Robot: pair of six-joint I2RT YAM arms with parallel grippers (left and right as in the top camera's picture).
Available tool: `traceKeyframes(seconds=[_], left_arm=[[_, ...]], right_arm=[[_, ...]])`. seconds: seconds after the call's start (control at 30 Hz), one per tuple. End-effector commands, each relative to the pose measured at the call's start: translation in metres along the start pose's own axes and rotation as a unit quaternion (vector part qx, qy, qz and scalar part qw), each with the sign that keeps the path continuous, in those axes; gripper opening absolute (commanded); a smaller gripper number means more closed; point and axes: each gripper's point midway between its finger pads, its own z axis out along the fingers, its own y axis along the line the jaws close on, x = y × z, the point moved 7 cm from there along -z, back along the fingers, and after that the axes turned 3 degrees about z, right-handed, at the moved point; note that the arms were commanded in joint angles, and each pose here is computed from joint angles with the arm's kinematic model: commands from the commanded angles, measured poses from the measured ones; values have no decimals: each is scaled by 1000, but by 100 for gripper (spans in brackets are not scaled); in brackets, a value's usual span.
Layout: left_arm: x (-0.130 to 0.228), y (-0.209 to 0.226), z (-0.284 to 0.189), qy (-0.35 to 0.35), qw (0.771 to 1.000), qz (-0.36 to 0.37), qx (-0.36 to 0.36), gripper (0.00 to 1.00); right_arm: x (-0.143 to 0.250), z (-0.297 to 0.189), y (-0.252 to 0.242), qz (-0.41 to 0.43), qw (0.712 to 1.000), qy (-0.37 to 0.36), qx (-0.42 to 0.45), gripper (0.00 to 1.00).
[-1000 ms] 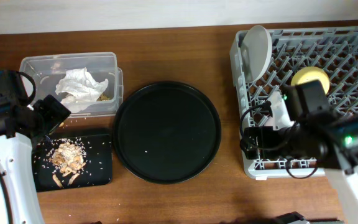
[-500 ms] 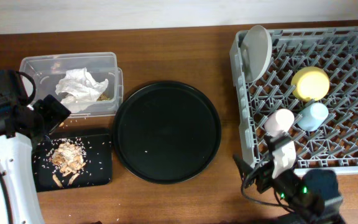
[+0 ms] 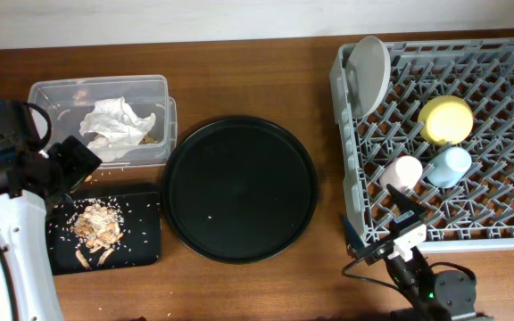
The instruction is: Sort waste into correct bins and load items into the dishwasher rack
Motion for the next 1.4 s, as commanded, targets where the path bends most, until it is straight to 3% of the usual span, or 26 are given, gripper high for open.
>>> traceKeyframes(seconds=[0.0,0.27,0.43,0.83,1.37], left_arm=[[-1,2,-6,-10,1000,0,2,99],[-1,2,-6,-10,1000,0,2,99],[-1,2,-6,-10,1000,0,2,99],[-1,2,-6,-10,1000,0,2,99],[-1,2,-6,-10,1000,0,2,99]], right_arm=[[16,3,-7,-20,1000,-2,19,99],[29,3,-29,-25,993,-6,118,99],[57,-2,-41,-8,981,74,179,99],[56,-3,-41,-25,980,76,181,99],[56,-3,-42,30,979,66,191,99]])
